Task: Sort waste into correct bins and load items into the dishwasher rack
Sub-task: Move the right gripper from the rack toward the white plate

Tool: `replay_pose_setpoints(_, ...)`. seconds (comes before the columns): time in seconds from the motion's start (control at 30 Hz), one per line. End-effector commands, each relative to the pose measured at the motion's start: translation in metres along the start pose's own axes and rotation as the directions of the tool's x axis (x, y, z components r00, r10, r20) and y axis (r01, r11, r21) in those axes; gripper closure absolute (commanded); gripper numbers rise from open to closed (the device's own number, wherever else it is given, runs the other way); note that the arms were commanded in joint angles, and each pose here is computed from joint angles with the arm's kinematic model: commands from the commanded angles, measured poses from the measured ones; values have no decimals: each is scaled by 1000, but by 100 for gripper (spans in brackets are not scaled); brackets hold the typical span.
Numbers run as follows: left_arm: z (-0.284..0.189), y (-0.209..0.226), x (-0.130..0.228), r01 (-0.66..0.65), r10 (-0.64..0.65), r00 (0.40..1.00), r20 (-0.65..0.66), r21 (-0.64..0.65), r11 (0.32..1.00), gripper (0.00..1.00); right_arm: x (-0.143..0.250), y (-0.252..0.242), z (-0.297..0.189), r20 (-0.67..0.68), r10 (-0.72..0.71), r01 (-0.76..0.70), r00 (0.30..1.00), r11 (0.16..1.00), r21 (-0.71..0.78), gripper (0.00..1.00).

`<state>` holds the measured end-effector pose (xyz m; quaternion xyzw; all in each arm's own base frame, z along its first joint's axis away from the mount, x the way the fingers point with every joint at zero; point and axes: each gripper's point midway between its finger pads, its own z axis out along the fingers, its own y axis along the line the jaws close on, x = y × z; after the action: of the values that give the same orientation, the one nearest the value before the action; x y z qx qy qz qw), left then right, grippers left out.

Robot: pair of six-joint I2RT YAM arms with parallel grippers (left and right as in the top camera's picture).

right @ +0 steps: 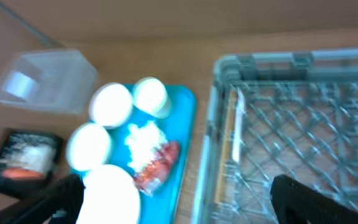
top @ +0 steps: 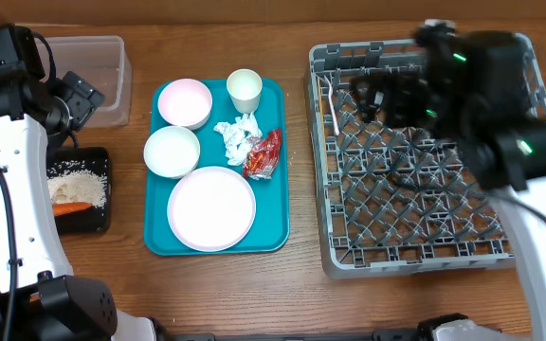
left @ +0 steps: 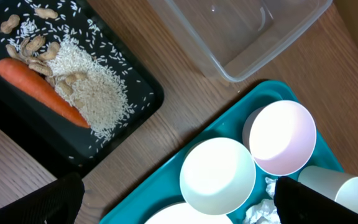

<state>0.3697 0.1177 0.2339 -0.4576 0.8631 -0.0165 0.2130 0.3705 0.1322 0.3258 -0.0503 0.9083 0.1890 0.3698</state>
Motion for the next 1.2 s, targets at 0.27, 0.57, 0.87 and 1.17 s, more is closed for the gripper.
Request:
replay_pose_setpoints(0.27,1,0,0,8,-8,1000,-2,-1,1000,0,-9,5,7,3,27,-27,1000,999,31,0)
replay_pose_setpoints(0.57,1,0,0,8,-8,1000,-4,2,1000,0,16,67,-4,-134,7,-51,991,944,-325,0)
replay_pose_setpoints(0.87,1,-8,9,9,-6,999,-53,49,999,0,50,124,3,-173,-131,63,976,935,-350,0)
replay_pose_setpoints(1.17,1,-6,11,8,-5,998,-62,40,999,0,110,159,72,-342,-112,44,933,979,-199,0)
